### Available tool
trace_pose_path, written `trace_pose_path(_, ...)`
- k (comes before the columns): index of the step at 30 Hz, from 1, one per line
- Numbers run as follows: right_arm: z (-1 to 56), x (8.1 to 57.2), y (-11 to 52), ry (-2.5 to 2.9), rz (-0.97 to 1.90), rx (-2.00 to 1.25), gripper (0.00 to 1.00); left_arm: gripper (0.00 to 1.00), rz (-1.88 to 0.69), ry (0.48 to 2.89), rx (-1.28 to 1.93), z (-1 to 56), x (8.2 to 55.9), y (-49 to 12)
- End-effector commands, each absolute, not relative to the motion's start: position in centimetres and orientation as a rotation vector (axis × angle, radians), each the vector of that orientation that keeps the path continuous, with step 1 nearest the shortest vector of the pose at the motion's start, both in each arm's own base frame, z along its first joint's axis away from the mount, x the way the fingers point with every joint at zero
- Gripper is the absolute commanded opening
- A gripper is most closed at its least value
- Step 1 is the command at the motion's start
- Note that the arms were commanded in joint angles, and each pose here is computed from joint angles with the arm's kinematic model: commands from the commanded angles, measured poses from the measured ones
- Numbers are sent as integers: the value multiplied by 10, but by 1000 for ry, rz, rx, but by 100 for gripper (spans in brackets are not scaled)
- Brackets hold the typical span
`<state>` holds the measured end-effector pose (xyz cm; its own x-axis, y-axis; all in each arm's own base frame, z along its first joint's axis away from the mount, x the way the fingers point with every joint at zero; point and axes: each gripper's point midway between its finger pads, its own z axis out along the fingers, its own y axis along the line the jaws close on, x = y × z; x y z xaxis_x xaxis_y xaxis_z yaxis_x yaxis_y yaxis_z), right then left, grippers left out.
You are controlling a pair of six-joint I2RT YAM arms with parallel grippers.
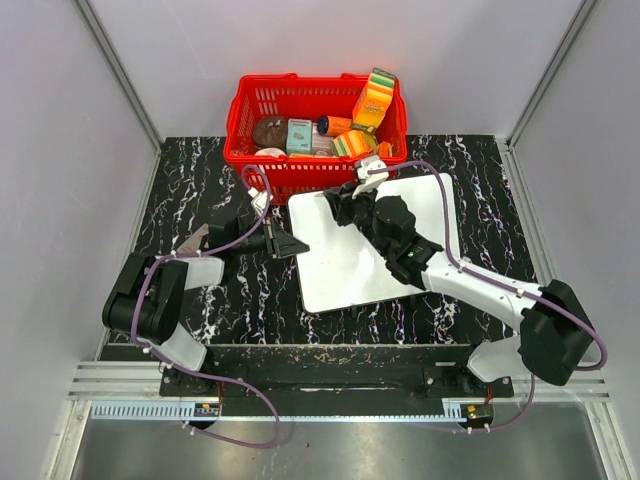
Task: Write a sentence on the whiteboard
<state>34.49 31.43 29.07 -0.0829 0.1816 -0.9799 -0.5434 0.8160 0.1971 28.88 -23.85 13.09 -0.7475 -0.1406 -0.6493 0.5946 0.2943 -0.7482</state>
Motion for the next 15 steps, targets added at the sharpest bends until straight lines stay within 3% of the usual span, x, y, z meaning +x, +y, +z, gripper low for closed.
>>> trace_pose_path(1, 320, 346, 320, 1463, 647, -254, 0, 0, -1446, 1882, 522, 125, 290, -244)
trace_pose_path(15, 288, 357, 322, 1528, 608, -226, 0, 0, -1453, 1879, 529, 124, 289, -244)
